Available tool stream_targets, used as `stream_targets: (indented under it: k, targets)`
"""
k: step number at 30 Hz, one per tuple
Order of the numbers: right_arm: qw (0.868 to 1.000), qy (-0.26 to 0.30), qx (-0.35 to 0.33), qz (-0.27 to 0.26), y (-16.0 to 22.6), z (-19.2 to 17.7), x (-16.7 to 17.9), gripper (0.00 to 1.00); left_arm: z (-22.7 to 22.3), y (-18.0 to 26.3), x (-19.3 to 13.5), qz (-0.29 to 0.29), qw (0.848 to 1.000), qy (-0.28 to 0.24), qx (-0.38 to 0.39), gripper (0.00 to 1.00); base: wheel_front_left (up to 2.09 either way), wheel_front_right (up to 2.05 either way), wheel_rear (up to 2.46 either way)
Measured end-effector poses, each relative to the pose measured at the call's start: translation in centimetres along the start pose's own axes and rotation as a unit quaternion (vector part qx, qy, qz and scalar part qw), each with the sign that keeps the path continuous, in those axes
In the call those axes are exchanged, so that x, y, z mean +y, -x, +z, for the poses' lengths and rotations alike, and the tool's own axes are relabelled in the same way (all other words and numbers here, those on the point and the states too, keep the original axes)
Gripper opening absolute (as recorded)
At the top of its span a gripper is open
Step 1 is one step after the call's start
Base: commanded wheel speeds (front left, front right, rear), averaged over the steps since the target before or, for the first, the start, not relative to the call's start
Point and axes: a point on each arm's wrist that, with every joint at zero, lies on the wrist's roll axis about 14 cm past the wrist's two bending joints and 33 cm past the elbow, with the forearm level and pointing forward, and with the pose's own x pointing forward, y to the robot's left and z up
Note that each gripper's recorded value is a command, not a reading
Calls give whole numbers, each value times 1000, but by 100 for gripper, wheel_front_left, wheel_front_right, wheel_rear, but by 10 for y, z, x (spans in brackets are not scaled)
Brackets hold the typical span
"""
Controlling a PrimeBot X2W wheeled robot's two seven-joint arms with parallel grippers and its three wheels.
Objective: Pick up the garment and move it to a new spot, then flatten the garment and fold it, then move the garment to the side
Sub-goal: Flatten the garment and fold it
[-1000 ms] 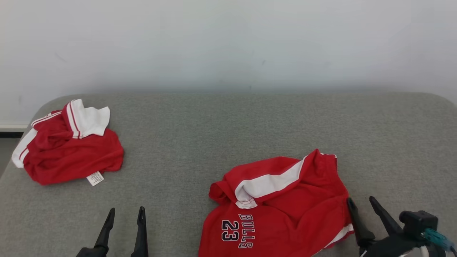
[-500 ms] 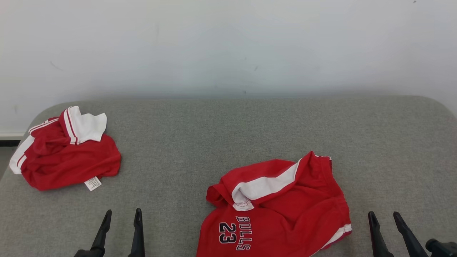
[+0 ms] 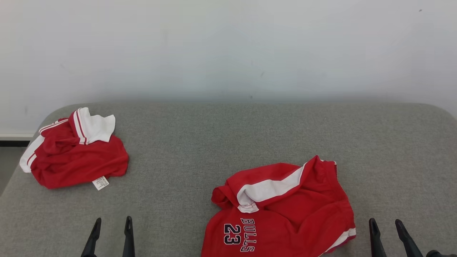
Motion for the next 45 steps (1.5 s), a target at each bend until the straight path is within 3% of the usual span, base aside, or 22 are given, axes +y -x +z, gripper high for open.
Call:
stream_targets:
  k: [21,31,39,45]
  targets:
    - [1000,12,9,16,-4,-2,8,100,-4,7,12,12,1000,-7,8,100,0,0,0]
    - [997,51,43,33,-5,-9,-5,100,-38,14,-47,-88,994,-9,63,100,0,0,0]
    - [990,73,112,47,3,-41,-13,100,-77,37,-102,-176,975,12,131,100,0,0,0]
    - [982,94,145,71,-1,-54,-13,100,-107,55,-117,-206,960,23,187,100,0,0,0]
